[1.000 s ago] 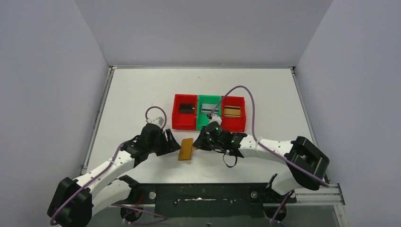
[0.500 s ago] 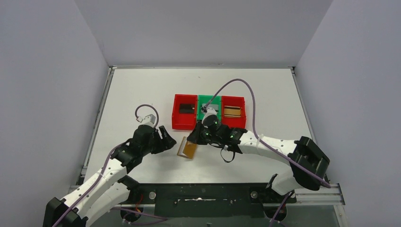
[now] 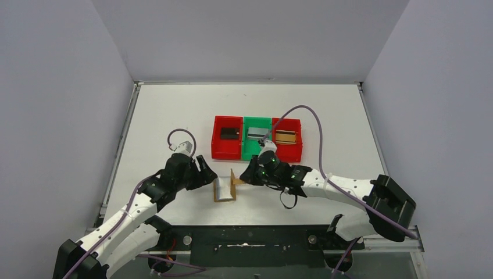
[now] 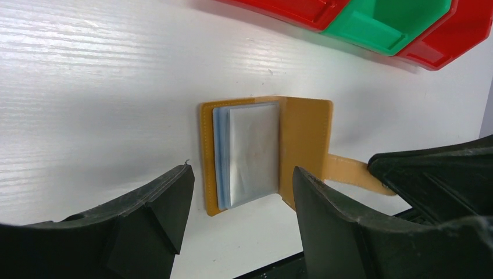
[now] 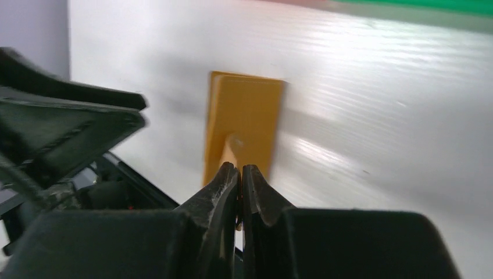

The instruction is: Take the credit cards out of the card holder

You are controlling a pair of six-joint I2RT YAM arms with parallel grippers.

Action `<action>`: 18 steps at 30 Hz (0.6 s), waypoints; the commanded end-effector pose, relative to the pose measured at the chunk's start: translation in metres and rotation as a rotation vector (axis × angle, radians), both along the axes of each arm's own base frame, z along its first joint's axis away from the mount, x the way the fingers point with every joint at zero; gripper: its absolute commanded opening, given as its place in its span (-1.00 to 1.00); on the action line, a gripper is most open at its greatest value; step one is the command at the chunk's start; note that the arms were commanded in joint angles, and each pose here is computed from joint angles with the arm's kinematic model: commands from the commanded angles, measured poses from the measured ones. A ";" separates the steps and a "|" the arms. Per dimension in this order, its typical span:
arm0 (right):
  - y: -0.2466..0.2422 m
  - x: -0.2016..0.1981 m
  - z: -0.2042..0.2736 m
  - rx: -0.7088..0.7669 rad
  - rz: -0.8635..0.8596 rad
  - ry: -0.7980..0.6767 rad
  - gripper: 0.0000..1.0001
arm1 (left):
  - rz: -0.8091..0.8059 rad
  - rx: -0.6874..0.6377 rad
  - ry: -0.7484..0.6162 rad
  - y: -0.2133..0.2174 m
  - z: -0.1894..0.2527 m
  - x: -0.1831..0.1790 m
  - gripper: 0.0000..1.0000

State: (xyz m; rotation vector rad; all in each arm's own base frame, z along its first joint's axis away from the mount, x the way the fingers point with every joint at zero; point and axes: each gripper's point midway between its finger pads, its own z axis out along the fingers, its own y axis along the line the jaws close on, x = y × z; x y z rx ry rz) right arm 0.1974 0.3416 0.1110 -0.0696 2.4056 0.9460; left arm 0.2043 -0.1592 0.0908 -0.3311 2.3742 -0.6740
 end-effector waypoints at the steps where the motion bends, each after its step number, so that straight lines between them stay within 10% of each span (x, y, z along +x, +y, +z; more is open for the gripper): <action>1: -0.053 -0.001 -0.042 -0.061 -0.178 0.070 -1.00 | -0.055 -0.055 -0.061 -0.016 0.017 0.008 0.25; 18: -0.097 -0.011 -0.087 -0.213 -0.273 0.110 -1.00 | -0.273 -0.141 -0.061 -0.065 0.031 0.003 0.21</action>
